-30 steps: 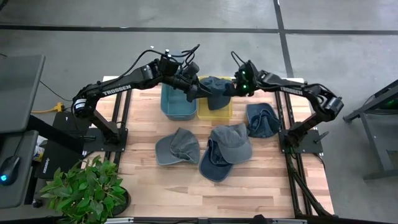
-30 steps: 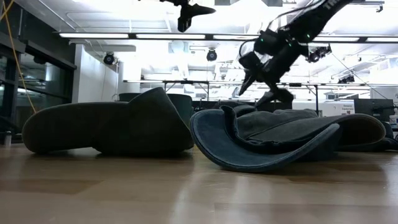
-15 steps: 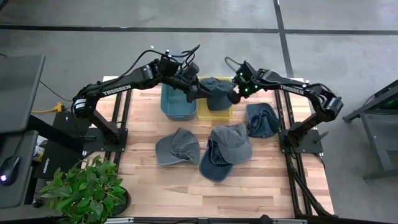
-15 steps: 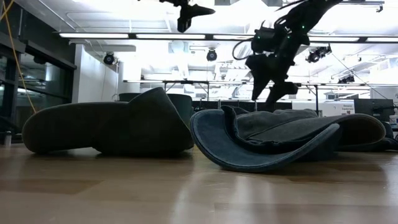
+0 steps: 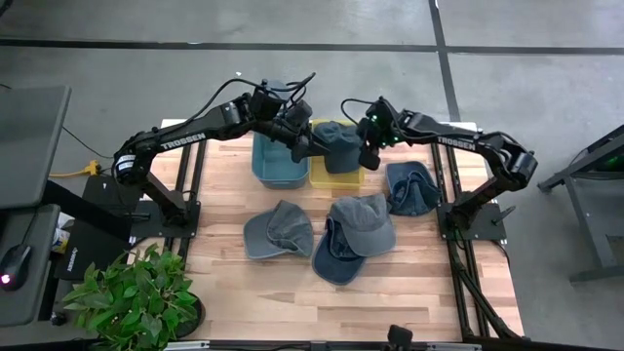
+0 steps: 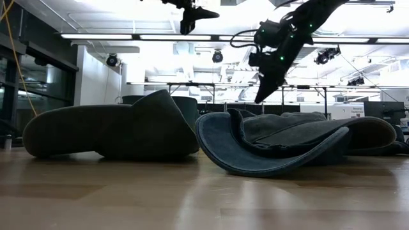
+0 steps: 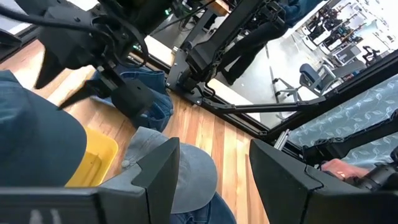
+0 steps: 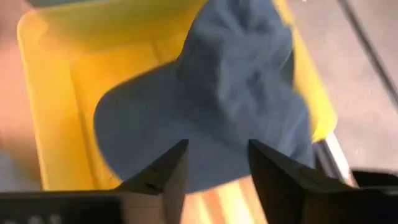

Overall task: Pick & Place hat
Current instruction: Put the left blue cap into the yellow bin

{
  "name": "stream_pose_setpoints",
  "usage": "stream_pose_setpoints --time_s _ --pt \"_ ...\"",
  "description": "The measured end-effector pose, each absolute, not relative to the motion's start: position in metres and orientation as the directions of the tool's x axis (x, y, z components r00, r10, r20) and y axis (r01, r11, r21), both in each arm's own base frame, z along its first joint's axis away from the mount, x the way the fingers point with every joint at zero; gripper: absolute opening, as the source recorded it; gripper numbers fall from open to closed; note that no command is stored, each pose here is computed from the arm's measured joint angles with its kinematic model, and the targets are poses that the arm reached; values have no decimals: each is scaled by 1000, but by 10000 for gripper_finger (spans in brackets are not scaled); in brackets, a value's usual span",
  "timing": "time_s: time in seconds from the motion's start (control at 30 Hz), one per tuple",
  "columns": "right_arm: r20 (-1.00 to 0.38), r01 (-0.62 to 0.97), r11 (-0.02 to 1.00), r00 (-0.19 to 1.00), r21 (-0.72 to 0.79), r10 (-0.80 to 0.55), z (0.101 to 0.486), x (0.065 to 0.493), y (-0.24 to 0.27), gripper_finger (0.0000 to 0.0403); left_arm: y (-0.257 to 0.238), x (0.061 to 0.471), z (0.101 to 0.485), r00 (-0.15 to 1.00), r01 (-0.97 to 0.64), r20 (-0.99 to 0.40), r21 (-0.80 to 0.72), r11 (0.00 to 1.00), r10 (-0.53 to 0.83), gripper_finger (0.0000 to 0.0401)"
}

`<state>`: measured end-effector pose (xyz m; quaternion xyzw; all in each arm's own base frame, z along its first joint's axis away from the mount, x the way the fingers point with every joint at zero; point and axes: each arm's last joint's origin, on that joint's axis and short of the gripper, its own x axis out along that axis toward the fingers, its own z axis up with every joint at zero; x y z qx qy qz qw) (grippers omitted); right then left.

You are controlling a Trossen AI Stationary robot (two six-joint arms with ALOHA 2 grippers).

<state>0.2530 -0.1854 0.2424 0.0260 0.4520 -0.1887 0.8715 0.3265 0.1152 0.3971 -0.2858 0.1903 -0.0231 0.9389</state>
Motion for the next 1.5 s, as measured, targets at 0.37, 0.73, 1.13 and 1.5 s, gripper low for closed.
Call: stream_pose_setpoints --time_s 0.37,0.73,1.13,1.5 --pt "-797 354 930 532 -98 -286 230 259 -195 5 115 327 397 927 -66 -344 -545 836 -151 193" --pt "-832 424 905 514 35 -209 197 268 -209 1 116 327 397 928 -78 -347 -541 837 -138 193" --pt "-794 406 905 588 127 -153 184 286 -208 0 116 327 398 932 -75 -337 -544 836 -136 193" --pt "-775 321 924 630 209 -43 197 292 -195 0 116 327 398 933 -75 -334 -543 837 -134 193"
